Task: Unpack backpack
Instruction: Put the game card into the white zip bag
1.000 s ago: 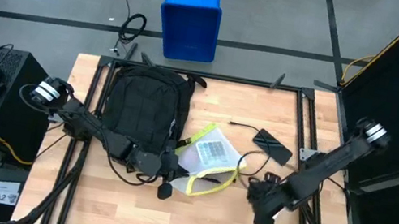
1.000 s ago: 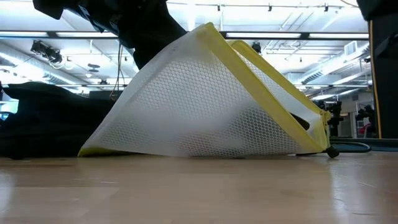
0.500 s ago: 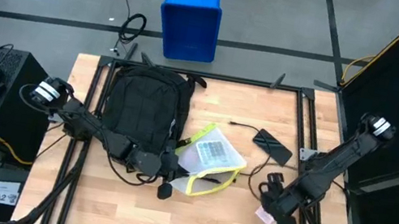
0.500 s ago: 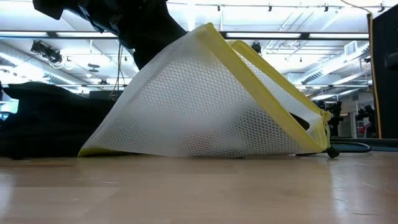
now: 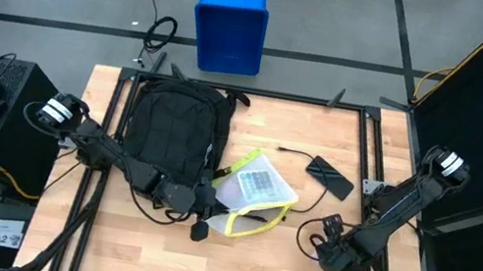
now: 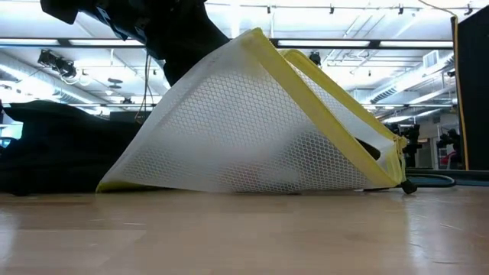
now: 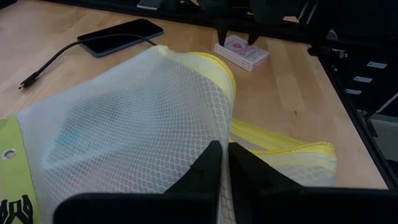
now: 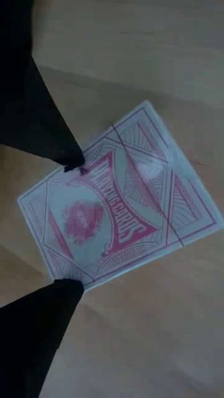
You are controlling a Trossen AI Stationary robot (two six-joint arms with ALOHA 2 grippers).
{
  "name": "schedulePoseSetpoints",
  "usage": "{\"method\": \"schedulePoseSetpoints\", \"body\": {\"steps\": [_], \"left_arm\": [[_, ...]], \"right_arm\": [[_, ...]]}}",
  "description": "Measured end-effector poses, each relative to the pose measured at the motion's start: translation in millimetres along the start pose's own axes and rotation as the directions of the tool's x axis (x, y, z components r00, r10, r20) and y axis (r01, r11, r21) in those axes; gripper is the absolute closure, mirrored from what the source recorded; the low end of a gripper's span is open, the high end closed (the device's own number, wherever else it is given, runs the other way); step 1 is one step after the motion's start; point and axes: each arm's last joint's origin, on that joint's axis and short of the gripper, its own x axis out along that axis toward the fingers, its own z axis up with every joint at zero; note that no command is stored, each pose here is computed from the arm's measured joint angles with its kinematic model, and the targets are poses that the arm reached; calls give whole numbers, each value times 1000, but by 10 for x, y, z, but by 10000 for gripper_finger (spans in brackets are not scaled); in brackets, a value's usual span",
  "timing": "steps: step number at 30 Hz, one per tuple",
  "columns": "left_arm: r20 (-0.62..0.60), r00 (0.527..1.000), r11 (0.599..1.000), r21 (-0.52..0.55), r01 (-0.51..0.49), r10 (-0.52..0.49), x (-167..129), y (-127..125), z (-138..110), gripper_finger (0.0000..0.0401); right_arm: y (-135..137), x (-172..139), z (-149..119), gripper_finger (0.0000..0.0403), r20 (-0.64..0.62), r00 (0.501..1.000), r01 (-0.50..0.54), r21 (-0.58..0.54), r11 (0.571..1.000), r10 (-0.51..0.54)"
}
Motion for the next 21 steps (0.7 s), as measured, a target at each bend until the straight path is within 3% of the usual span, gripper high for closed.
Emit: {"method": "schedulePoseSetpoints", "body": {"steps": [5,11,15,21], "left_arm": [[0,1000,1000,0,0,0,0,0,0,401],[0,1000,1000,-8,0,0,0,0,0,401],[-5,1000,1000,-7,-2,2,0,2,-6,401],[-21,1000,1000,-3,-7,7,0,8,-20,401]], "right_arm": [[12,-68,26,53,-5,1000,3,27,1000,-3],[-17,-119,155,9,115,992,52,60,997,-59],[-99,-137,236,7,158,985,56,103,993,-72],[-38,-203,245,21,108,992,-78,159,984,61]]}}
